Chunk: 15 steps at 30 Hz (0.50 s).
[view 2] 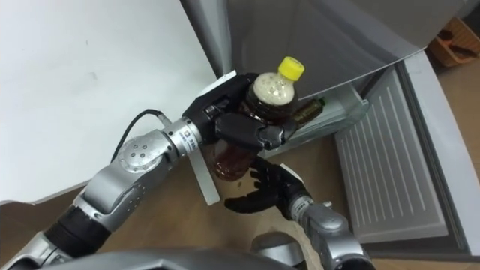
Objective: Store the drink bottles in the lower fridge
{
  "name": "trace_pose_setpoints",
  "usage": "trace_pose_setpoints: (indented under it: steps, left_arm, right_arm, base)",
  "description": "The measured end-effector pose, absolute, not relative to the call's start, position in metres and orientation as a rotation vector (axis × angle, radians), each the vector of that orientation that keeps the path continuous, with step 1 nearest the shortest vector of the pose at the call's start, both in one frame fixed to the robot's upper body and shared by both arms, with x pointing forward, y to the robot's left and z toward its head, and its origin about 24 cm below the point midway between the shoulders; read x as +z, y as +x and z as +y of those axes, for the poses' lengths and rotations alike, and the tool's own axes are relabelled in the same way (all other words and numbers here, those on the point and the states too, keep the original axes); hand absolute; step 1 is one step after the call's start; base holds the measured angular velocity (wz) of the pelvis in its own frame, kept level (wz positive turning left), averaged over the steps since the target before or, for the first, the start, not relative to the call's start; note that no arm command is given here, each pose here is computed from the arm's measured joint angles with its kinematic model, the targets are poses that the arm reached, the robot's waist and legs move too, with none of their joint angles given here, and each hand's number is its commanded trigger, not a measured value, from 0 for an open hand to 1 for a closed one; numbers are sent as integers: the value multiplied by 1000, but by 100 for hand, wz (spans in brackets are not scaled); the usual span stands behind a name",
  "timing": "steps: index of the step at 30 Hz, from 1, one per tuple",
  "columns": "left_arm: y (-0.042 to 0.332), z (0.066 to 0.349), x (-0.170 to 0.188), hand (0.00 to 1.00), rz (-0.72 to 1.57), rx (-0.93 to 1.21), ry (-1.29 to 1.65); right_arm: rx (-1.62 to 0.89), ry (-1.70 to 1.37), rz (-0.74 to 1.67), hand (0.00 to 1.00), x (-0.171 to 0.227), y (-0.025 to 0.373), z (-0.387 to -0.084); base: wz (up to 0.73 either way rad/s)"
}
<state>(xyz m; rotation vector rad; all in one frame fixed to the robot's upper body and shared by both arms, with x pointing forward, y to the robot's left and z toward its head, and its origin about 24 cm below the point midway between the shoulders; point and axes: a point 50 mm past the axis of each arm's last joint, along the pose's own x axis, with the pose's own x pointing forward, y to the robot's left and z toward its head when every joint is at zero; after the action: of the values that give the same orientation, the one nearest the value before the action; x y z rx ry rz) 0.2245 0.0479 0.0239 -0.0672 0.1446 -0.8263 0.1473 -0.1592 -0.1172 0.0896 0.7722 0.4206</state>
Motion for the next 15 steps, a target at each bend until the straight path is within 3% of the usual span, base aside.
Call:
trace_pose_setpoints:
  steps: [15]
  left_arm:
    - [223, 53, 5, 100, 206, -834, 1]
  right_arm:
    - [575, 447, 635, 0, -95, 143, -130]
  base:
    - [-3]
